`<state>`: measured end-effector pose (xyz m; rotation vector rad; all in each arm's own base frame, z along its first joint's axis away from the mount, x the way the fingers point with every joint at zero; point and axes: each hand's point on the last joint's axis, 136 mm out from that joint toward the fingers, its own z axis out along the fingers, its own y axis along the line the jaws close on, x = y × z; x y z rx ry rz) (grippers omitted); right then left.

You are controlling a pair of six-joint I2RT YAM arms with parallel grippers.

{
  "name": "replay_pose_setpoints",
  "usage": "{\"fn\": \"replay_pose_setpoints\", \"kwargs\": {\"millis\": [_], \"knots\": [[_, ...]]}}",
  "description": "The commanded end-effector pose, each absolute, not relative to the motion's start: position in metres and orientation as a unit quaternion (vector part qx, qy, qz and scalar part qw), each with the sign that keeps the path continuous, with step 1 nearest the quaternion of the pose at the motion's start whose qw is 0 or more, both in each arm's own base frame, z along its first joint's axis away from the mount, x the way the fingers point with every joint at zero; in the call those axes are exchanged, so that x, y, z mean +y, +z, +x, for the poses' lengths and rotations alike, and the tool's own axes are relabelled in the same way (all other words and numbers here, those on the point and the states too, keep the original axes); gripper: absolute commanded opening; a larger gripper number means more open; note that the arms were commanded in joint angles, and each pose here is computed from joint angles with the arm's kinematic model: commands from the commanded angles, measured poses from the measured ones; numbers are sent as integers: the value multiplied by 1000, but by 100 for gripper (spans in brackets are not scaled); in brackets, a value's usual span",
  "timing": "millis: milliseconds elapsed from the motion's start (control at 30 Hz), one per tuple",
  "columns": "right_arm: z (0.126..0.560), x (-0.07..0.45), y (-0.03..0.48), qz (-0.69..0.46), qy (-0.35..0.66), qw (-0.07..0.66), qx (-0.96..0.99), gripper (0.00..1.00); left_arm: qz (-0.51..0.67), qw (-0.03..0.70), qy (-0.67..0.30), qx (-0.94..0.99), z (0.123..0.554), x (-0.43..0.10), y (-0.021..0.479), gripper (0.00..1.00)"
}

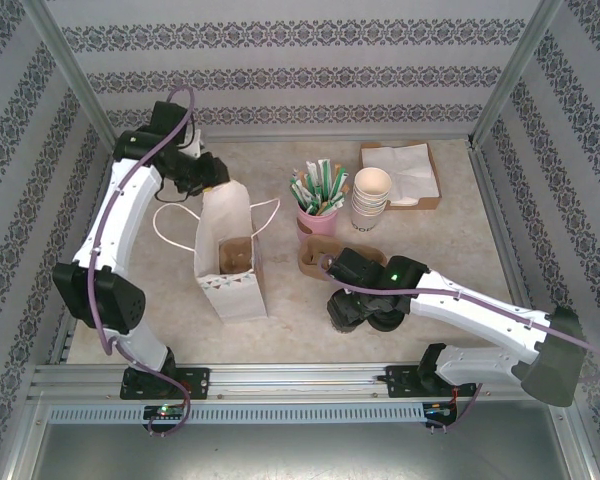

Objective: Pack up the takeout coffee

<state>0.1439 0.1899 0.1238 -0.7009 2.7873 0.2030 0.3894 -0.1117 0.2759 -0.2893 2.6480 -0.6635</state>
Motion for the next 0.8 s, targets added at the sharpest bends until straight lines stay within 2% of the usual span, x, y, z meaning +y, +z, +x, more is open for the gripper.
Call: {"fn": "replay_pose_setpoints", "kwargs": {"millis": [0,67,200,233,300,467,633,767], "knots": [[143,180,125,-234,58,131,962,60,-50,213,-251,943,390,-118,303,61],[143,179,125,-232,59,133,962,60,-43,228,-225,946,390,-109,317,70],[144,180,128,-232,60,135,961,59,-65,278,-117,951,383,-68,347,78],[144,180,128,-232,59,134,962,60,-73,294,-90,949,379,-57,354,89],[144,180,127,-231,60,133,962,60,-88,324,-51,941,368,-40,368,100],[144,181,126,-232,58,129,962,60,-129,358,-50,923,317,-26,385,98],[145,181,127,-233,56,131,962,60,-166,339,-70,924,254,-21,355,92],[146,182,127,-235,57,132,961,60,-193,332,-136,913,218,-34,337,86]]}}
